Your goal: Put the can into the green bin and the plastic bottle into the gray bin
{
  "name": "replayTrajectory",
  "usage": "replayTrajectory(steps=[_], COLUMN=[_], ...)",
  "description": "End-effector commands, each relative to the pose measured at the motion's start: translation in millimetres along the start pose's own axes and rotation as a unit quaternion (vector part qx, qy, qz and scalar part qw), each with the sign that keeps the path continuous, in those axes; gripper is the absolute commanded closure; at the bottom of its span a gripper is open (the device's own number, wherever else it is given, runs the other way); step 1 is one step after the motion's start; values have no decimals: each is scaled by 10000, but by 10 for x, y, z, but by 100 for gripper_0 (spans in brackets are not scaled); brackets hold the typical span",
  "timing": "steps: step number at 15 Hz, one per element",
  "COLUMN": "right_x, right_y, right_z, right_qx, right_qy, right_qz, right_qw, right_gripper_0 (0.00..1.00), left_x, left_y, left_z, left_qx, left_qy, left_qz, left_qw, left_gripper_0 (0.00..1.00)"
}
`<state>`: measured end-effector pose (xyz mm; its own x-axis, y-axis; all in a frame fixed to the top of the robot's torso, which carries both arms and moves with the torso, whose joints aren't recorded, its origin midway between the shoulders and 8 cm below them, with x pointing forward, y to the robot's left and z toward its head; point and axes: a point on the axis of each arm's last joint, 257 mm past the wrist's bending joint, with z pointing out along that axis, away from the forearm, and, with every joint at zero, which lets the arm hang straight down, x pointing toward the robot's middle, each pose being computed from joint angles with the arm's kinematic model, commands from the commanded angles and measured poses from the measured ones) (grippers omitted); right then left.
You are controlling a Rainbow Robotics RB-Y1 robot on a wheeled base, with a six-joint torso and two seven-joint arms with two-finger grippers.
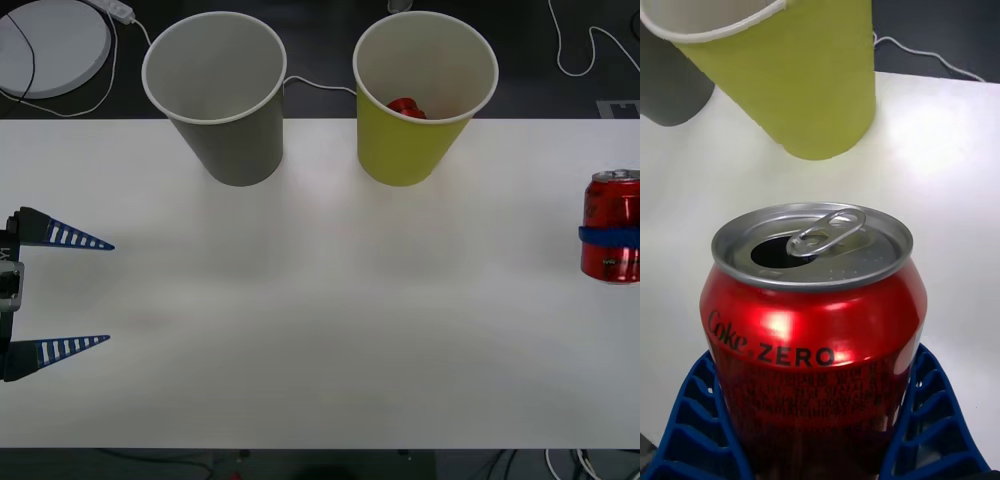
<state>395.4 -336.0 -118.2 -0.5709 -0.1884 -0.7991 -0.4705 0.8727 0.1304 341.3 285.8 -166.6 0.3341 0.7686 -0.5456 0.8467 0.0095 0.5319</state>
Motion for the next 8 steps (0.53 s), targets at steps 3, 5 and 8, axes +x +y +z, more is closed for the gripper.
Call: replayTrajectory(steps=[3, 5, 8], right_x=[-318, -497, -817], right_y=[-71, -149, -245], right_z=[-80, -151, -190], right_qx=[152, 126, 30], right_qy=[293, 460, 689], right_qz=[184, 127, 127], right_qw=[9993, 9988, 9975], right_gripper_0=[100, 100, 100], left_x=[0, 0, 0], left_y=[0, 0, 0], left_z=[0, 0, 0], left_qx=[0, 0, 0], left_qy=[0, 0, 0], left_qz=[0, 0, 0], left_qw=[10000, 10000, 10000], left_gripper_0=[0, 0, 0])
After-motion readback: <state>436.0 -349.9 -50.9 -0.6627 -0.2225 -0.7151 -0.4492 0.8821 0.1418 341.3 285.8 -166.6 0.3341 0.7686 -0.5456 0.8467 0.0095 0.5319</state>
